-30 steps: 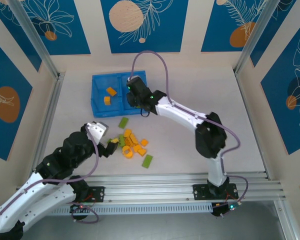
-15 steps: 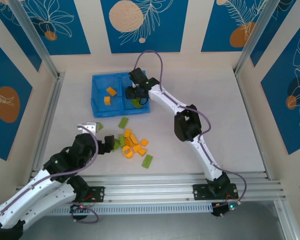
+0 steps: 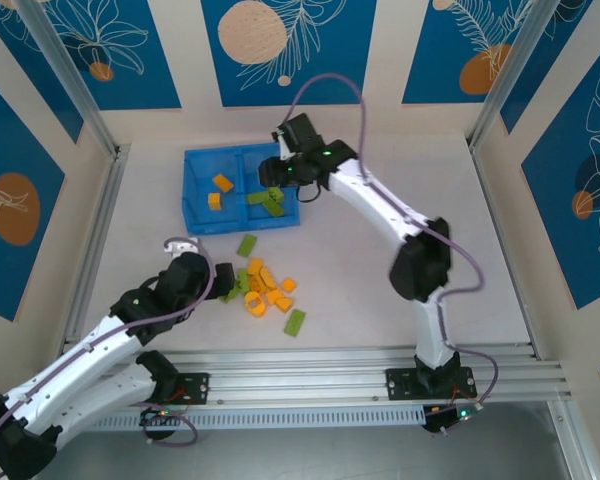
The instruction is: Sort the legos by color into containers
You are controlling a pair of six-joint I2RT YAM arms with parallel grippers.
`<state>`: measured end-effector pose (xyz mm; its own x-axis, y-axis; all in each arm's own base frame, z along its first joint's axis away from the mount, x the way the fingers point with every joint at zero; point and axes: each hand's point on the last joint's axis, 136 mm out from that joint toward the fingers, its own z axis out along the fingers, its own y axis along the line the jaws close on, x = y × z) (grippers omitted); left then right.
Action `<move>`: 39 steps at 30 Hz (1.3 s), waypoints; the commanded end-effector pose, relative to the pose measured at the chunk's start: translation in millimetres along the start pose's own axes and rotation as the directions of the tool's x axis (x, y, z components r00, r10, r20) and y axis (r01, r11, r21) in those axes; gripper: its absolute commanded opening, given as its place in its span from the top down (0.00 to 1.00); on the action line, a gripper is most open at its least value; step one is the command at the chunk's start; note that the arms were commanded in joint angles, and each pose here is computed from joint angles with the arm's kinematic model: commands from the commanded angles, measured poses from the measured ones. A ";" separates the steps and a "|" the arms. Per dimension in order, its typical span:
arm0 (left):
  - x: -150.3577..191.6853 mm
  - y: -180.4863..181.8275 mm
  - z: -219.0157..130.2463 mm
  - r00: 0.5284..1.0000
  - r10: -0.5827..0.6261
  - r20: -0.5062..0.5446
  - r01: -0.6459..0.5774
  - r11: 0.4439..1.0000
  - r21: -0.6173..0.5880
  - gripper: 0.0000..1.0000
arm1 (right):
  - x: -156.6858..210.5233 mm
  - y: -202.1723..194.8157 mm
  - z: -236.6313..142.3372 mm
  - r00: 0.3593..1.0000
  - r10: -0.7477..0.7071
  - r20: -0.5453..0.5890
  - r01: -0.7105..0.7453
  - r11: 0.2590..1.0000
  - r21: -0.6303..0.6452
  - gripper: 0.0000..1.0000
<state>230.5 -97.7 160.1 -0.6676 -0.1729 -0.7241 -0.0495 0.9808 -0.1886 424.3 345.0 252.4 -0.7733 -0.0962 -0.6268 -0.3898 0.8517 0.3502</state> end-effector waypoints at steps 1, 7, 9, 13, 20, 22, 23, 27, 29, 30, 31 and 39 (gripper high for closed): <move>-18.0 -3.4 7.6 0.995 -0.100 0.009 0.100 0.994 0.042 0.00 | 8.6 35.7 -72.7 0.994 -0.077 0.081 0.087 0.987 -0.138 0.43; -20.7 24.8 56.2 0.972 -0.227 -0.066 0.227 0.974 -0.008 0.01 | 82.8 49.8 -166.0 0.969 -0.157 0.190 0.204 0.944 -0.259 0.22; -20.5 30.8 73.8 0.965 -0.243 -0.102 0.241 0.970 -0.031 0.00 | 107.8 42.2 -182.6 0.973 -0.134 0.186 0.185 0.940 -0.285 0.17; -21.9 44.8 112.6 0.945 -0.289 -0.151 0.283 0.957 -0.062 0.01 | 153.9 23.2 -200.3 0.985 -0.085 0.153 0.130 0.942 -0.308 0.10; -20.1 60.3 161.6 0.929 -0.295 -0.221 0.276 0.954 -0.116 0.19 | 190.8 -4.7 -212.4 0.988 -0.018 0.152 0.061 0.959 -0.278 0.07; -17.7 62.9 169.1 0.926 -0.295 -0.235 0.269 0.954 -0.136 0.23 | 192.7 -7.5 -213.8 0.987 -0.005 0.158 0.049 0.961 -0.274 0.07; -16.0 65.6 171.1 0.925 -0.296 -0.239 0.266 0.952 -0.151 0.26 | 192.5 -7.9 -214.3 0.987 -0.005 0.163 0.050 0.961 -0.274 0.07; -7.7 80.4 176.8 0.919 -0.297 -0.260 0.238 0.942 -0.235 0.38 | 189.2 -5.4 -215.5 0.985 0.000 0.172 0.050 0.958 -0.283 0.07; -1.8 86.1 178.9 0.913 -0.294 -0.283 0.220 0.939 -0.266 0.42 | 187.3 -3.2 -216.3 0.985 0.002 0.175 0.049 0.956 -0.290 0.07; 2.7 88.3 179.6 0.907 -0.297 -0.299 0.215 0.936 -0.278 0.45 | 186.3 -1.9 -216.9 0.984 0.003 0.175 0.049 0.954 -0.295 0.07; 7.3 89.9 179.7 0.899 -0.306 -0.312 0.217 0.932 -0.288 0.49 | 185.7 -1.0 -217.3 0.985 0.004 0.174 0.048 0.953 -0.298 0.07; 18.3 81.9 161.3 0.892 -0.298 -0.339 0.223 0.944 -0.243 0.78 | 187.0 3.2 -210.8 0.989 0.019 0.144 0.027 0.949 -0.314 0.07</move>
<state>354.5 -36.1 26.3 -0.8043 -0.4281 -0.4122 -0.3834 0.9037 -0.1904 172.7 217.6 273.1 -0.7057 -0.0319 -0.7078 -0.5430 0.6660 0.5114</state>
